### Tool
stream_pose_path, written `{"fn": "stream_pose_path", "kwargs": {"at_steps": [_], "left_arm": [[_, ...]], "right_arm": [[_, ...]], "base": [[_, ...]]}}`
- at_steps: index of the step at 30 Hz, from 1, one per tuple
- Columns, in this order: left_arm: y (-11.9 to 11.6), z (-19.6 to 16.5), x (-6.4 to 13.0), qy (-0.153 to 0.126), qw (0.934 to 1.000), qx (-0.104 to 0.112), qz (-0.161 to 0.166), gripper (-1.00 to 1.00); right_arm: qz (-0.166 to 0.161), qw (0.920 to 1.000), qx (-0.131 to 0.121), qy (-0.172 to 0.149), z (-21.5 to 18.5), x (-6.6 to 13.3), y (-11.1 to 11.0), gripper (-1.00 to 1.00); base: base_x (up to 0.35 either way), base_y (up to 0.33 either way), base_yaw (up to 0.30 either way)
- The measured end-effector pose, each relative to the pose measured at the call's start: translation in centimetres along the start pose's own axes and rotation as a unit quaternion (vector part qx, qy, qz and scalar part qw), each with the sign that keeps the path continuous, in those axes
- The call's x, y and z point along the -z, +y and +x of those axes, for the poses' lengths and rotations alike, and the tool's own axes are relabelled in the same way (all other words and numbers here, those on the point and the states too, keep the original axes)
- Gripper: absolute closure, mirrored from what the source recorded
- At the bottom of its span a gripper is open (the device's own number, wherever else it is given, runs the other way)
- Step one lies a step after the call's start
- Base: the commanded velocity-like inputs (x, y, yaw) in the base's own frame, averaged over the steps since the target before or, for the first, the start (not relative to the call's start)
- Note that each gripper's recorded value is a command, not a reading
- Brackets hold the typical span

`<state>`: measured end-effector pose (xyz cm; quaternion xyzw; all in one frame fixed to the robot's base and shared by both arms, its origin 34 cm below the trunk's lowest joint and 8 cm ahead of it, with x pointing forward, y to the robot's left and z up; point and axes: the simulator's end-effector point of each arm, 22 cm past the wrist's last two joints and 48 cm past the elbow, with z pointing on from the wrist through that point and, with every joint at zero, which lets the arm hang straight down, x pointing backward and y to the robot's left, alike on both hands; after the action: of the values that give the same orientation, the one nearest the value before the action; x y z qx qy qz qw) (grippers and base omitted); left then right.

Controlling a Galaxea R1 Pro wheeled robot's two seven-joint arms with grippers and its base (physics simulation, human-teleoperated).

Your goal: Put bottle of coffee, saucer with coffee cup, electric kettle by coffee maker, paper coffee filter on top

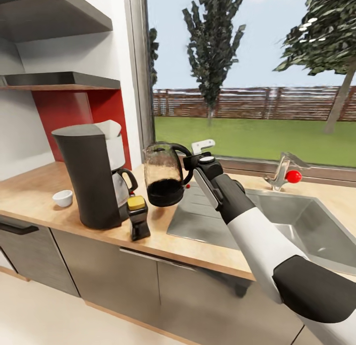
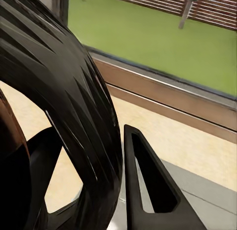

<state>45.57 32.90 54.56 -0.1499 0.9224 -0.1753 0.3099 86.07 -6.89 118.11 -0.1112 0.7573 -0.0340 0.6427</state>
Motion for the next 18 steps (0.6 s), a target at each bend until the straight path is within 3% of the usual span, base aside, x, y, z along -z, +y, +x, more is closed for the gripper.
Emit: {"fn": "stream_pose_path", "kwargs": {"at_steps": [5,18], "left_arm": [[0.0,0.0,0.0,0.0,1.0,0.0,0.0,-1.0],[0.06,0.09,-0.12,0.0,1.0,0.0,0.0,-1.0]], "right_arm": [[-0.001,1.0,0.0,0.0,0.05,-0.01,0.03,1.0],[0.0,1.0,0.0,0.0,0.22,-0.04,0.04,1.0]], "base": [[0.003,0.115,0.0],[0.0,0.007,0.0]]}}
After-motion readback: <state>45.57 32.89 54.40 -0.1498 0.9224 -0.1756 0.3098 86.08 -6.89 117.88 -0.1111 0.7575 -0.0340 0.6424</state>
